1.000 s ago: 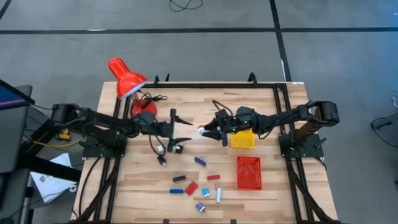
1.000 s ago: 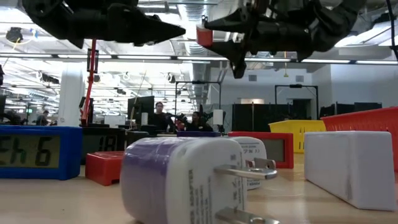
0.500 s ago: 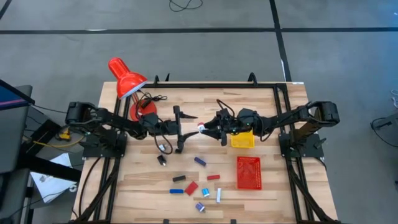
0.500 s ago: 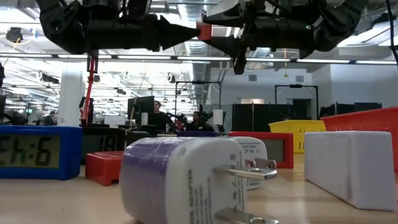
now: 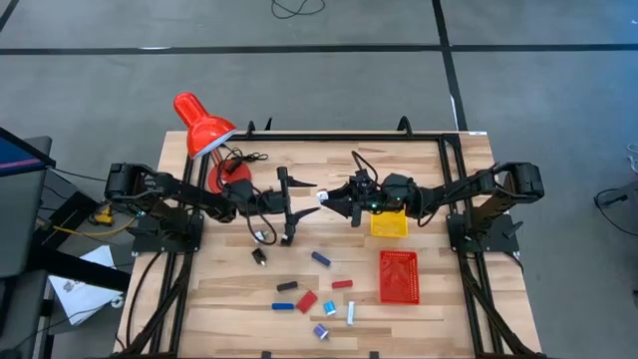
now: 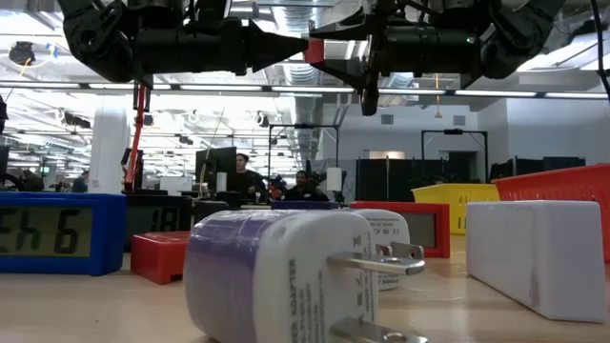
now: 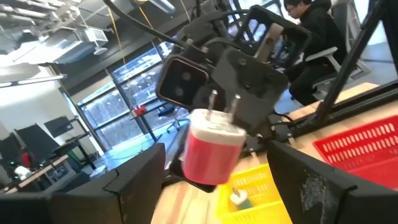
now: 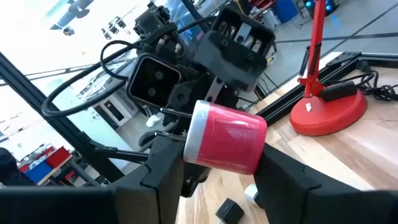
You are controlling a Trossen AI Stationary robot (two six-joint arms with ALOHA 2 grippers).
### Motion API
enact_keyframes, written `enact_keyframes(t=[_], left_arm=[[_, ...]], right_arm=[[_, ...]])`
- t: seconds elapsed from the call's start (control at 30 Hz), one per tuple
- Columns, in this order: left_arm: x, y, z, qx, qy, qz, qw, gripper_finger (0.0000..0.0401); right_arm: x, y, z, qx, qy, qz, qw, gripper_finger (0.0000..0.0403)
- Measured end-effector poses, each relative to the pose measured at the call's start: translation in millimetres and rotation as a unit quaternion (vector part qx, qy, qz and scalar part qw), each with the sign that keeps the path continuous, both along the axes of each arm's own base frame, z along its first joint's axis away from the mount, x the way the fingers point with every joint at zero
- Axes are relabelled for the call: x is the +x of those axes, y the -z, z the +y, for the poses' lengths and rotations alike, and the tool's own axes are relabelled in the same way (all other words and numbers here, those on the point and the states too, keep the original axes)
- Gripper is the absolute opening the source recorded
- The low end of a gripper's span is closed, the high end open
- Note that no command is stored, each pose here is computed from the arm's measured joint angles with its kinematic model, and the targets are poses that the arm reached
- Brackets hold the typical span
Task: Pick & Place Office items
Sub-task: Put pink charger adapter into the yellow bin
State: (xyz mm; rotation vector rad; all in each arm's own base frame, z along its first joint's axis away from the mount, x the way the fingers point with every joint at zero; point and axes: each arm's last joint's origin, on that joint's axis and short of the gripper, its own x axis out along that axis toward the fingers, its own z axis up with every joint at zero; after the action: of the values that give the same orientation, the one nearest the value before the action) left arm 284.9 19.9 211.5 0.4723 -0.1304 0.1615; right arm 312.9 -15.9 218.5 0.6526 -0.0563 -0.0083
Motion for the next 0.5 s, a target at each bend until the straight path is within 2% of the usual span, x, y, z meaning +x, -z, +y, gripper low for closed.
enact_keyframes(t=[0.27, 0.5], left_arm=[[12.5, -12.6, 1.1, 0.0, 0.002, 0.009, 1.0, 0.0251], [13.8, -12.4, -0.4, 0.002, 0.005, 0.017, 1.0, 0.0223]], right_arm=[[0.2, -2.8, 8.1, 0.0, -0.003, -0.015, 1.0, 0.0163], [0.2, -3.3, 9.9, 0.001, -0.003, -0.018, 1.0, 0.0167]])
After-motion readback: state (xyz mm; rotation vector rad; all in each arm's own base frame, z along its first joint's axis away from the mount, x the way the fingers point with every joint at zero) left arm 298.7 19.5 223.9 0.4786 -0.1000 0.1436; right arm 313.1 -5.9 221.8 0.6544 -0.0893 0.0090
